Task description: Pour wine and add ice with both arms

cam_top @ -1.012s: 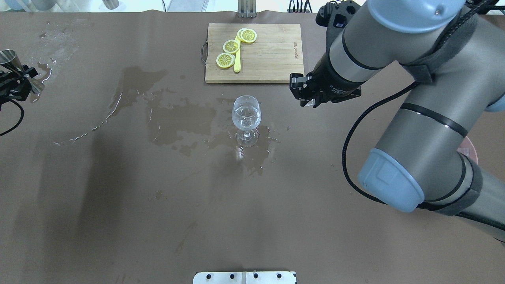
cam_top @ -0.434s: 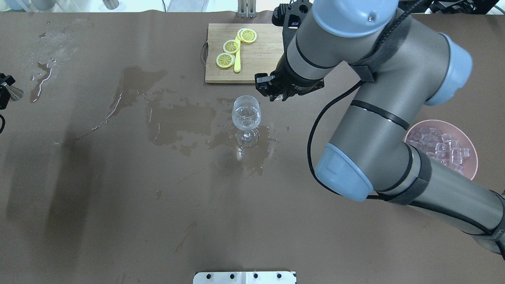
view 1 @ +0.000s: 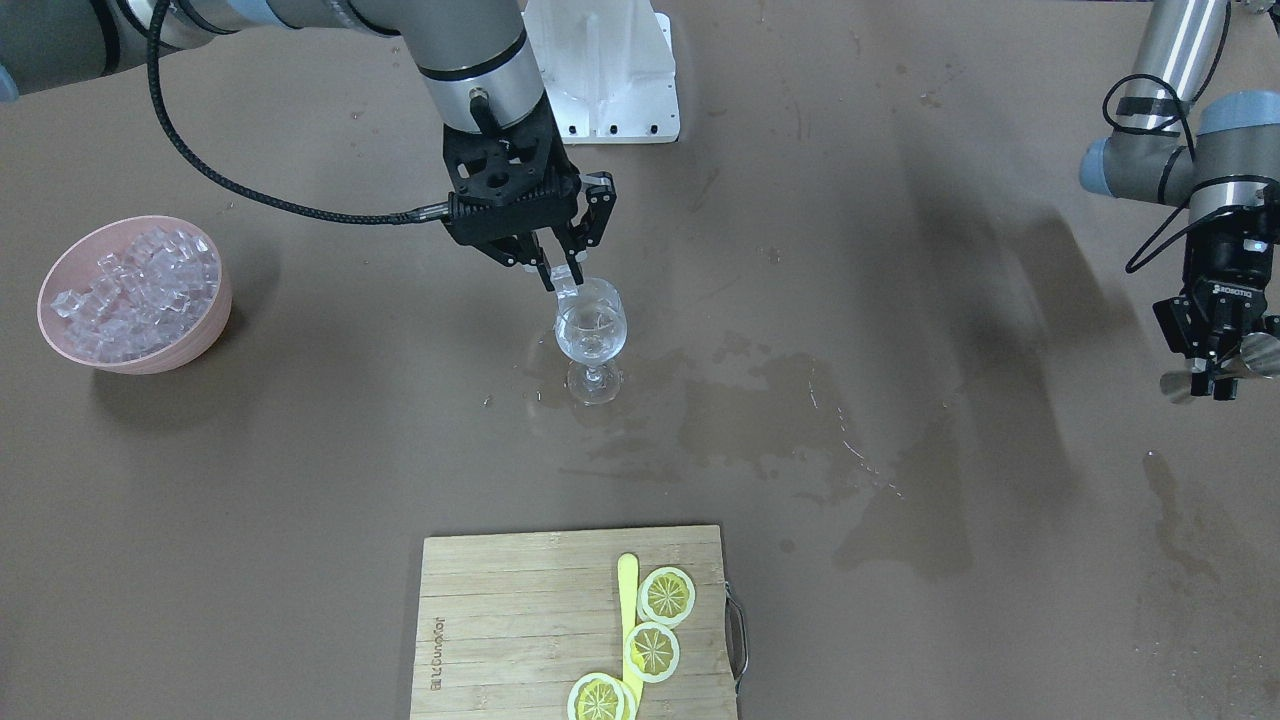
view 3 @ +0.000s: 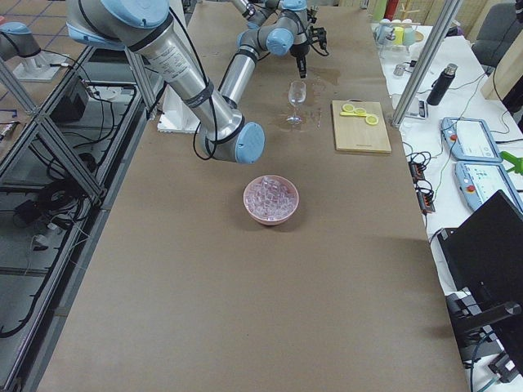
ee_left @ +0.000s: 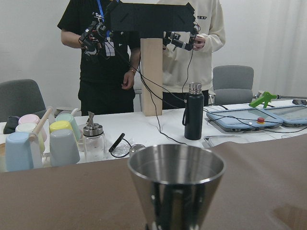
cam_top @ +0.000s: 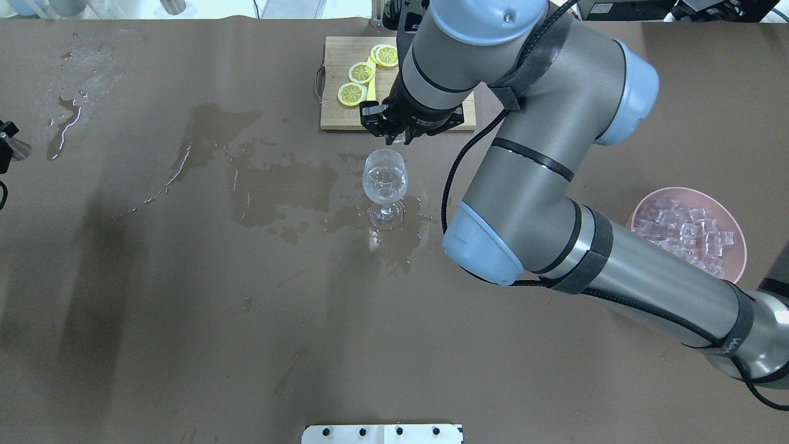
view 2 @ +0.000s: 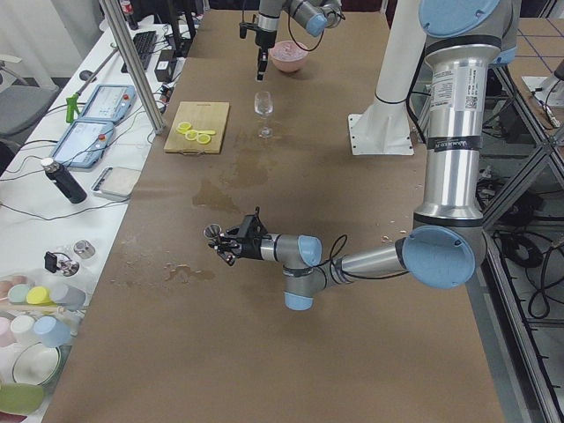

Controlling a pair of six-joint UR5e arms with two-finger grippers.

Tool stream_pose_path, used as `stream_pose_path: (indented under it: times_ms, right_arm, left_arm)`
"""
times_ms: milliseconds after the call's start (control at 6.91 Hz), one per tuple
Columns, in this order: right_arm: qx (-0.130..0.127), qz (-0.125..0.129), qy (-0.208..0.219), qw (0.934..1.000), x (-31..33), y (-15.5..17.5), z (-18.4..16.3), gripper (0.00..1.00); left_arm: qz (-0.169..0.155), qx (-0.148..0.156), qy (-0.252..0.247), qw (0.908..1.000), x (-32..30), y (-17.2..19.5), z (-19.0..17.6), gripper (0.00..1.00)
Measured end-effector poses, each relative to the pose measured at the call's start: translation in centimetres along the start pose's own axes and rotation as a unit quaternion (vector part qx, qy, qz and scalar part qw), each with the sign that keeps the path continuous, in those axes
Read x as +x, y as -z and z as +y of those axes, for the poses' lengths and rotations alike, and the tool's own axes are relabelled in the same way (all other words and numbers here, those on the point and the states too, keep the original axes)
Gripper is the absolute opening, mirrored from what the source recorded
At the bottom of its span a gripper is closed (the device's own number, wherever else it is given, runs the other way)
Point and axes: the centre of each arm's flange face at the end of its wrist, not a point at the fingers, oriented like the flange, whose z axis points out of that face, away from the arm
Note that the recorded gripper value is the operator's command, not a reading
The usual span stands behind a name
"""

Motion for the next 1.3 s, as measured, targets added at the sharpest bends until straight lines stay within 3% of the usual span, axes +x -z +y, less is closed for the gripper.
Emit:
stream_pose_path:
  times_ms: [434,578,723,868,1302]
  right_arm:
    - [-0.004,0.001,0.007,1.0,-0.8,-2.4,0.5,0.08]
    - [-0.004,0.001,0.008,1.0,-0.8,-2.7,0.6,0.18]
    - [-0.004,0.001,0.008,1.0,-0.9,-2.8,0.7,0.51]
    - [-0.003,0.001,0.009,1.0,-0.9,-2.8,0.8,0.6]
    - [-0.003,-0.001,0.011,0.9999,-1.0,-2.6,0.8,0.6]
  left_arm:
    - [-0.012,-0.001,-0.004,0.9999,-0.2,-1.1,0.6,0.0]
    - [-0.014,-0.003,-0.005,0.9999,-0.3,-1.5,0.9,0.0]
    - [-0.015,-0.005,-0.006,0.9999,-0.3,-1.6,1.1,0.0]
    - [-0.016,-0.008,-0.011,0.9998,-0.4,-1.7,1.2,0.0]
    - [-0.026,-0.026,-0.027,0.999,-0.4,-2.0,1.7,0.0]
